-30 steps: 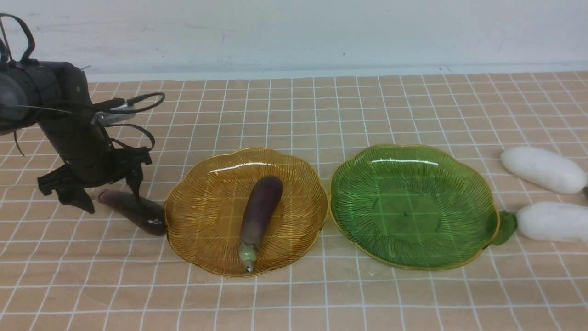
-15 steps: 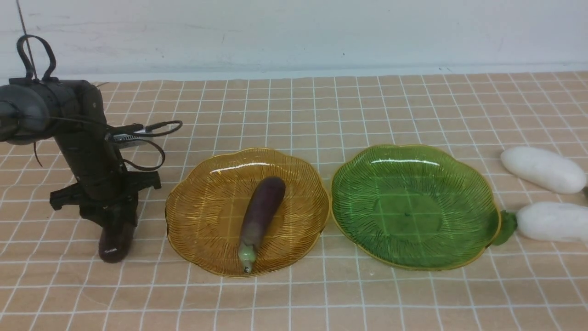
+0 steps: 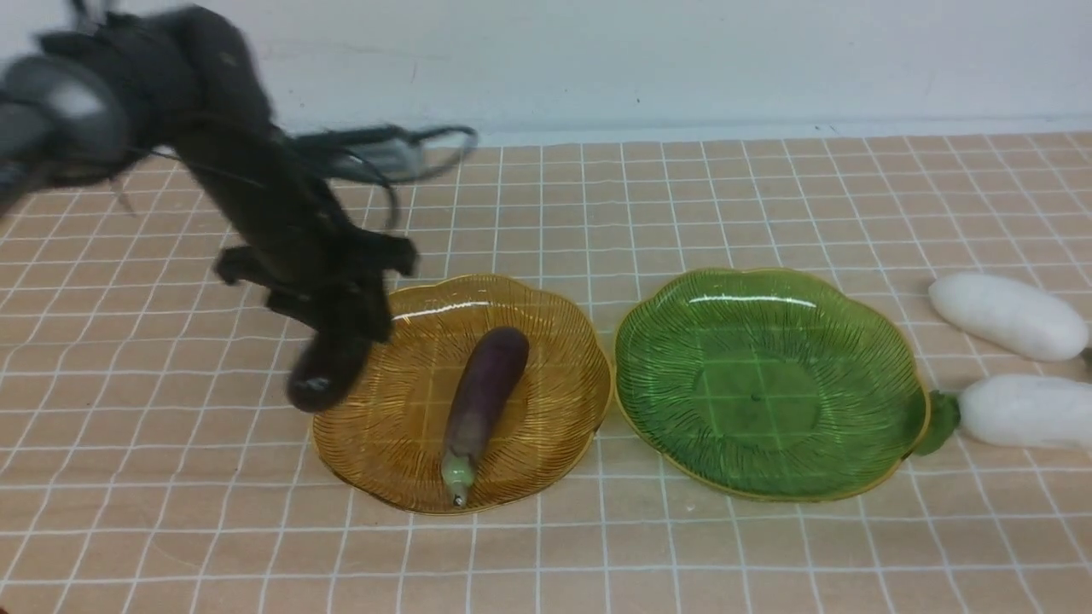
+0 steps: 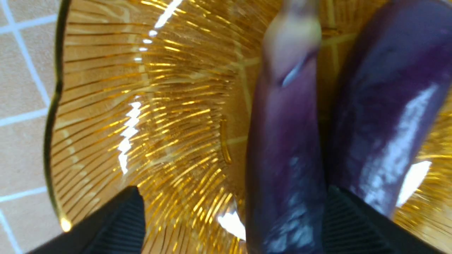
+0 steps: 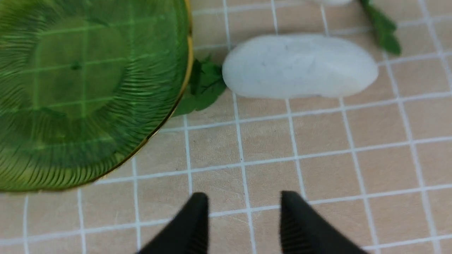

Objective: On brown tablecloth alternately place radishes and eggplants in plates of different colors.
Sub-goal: 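Pick up the eggplant and place it in the yellow plate, then place the white radish on the plate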

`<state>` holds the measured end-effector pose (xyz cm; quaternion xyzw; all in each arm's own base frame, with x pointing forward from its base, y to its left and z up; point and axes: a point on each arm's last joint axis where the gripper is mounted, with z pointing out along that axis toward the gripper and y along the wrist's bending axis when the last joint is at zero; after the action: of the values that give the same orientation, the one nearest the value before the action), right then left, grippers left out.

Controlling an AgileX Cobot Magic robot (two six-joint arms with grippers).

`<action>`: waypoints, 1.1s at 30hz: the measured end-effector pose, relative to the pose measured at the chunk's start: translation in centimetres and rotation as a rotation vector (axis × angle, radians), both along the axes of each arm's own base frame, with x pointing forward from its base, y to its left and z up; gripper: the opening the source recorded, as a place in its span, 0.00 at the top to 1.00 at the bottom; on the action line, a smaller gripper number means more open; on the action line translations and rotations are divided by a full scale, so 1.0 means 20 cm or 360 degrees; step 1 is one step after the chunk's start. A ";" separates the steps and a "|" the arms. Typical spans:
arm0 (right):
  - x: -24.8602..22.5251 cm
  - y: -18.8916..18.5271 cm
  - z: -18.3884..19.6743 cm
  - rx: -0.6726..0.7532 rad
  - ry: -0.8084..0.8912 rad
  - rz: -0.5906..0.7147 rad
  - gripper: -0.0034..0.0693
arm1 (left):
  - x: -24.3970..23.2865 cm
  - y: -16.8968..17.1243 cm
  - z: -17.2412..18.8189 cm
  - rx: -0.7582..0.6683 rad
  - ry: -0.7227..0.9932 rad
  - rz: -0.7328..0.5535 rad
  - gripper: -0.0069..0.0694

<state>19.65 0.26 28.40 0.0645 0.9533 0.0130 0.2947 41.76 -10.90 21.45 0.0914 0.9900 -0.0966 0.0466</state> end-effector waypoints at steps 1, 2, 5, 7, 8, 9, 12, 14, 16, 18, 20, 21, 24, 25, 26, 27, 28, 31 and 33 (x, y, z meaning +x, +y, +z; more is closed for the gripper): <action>0.04 0.00 -0.01 0.0026 0.0024 -0.0040 0.56 | 0.00 0.00 0.02 -0.0001 -0.0005 -0.0004 0.10; 0.11 0.00 -0.05 0.0065 0.0081 -0.0106 0.49 | 0.01 0.00 0.04 -0.0004 -0.0018 -0.0006 0.10; 0.31 0.00 -0.15 0.0237 0.0161 -0.0437 0.24 | 0.03 -0.01 0.10 -0.0018 -0.0077 -0.0009 0.13; 0.44 -0.01 -0.23 0.0327 0.0201 -0.0690 0.13 | 0.04 -0.01 0.12 -0.0022 -0.0094 -0.0009 0.16; 0.48 -0.01 -0.26 0.0357 0.0220 -0.0788 0.10 | 0.04 -0.01 0.12 -0.0023 -0.0099 -0.0009 0.17; 0.52 -0.01 -0.29 0.0385 0.0242 -0.0886 0.07 | 0.04 -0.01 0.13 -0.0024 -0.0101 -0.0009 0.19; 0.63 -0.02 -0.37 0.0471 0.0331 -0.1195 0.04 | 0.05 -0.01 0.13 -0.0026 -0.0110 -0.0009 0.21; 0.70 -0.02 -0.43 0.0501 0.0379 -0.1355 0.04 | 0.05 -0.01 0.13 -0.0026 -0.0110 -0.0009 0.22; 0.74 -0.02 -0.46 0.0520 0.0387 -0.1447 0.04 | 0.05 -0.01 0.13 -0.0026 -0.0110 -0.0009 0.23; 0.77 -0.03 -0.51 0.0523 0.0397 -0.1539 0.05 | 0.05 -0.01 0.13 -0.0026 -0.0110 -0.0009 0.23; 0.78 -0.03 -0.56 0.0510 0.0409 -0.1614 0.05 | 0.05 -0.01 0.13 -0.0026 -0.0110 -0.0009 0.23; 0.78 -0.04 -0.58 0.0501 0.0417 -0.1650 0.06 | 0.05 -0.01 0.13 -0.0026 -0.0110 -0.0009 0.23; 0.79 -0.04 -0.61 0.0447 0.0431 -0.1569 0.13 | 0.05 -0.01 0.13 -0.0026 -0.0110 -0.0009 0.23; 0.80 -0.04 -0.60 0.0409 0.0426 -0.1469 0.19 | 0.05 -0.01 0.13 -0.0026 -0.0110 -0.0009 0.23; 0.83 -0.04 -0.58 0.0369 0.0408 -0.1326 0.27 | 0.05 -0.01 0.13 -0.0026 -0.0110 -0.0009 0.23; 0.85 -0.04 -0.54 0.0344 0.0389 -0.1215 0.28 | 0.05 -0.01 0.13 -0.0026 -0.0110 -0.0009 0.23; 0.89 -0.05 -0.48 0.0310 0.0354 -0.1069 0.28 | 0.05 -0.01 0.13 -0.0026 -0.0110 -0.0009 0.23; 0.94 -0.02 -0.22 0.0265 0.0216 -0.0688 0.27 | 0.05 -0.01 0.13 -0.0026 -0.0110 -0.0009 0.23; 0.94 0.10 0.00 0.0225 0.0096 -0.0271 0.27 | 0.05 -0.01 0.13 -0.0029 -0.0109 -0.0008 0.23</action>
<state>38.46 2.27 28.33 0.1663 0.9496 0.0531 0.2605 42.69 -11.14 24.14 0.0968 0.9867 -0.1025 0.0811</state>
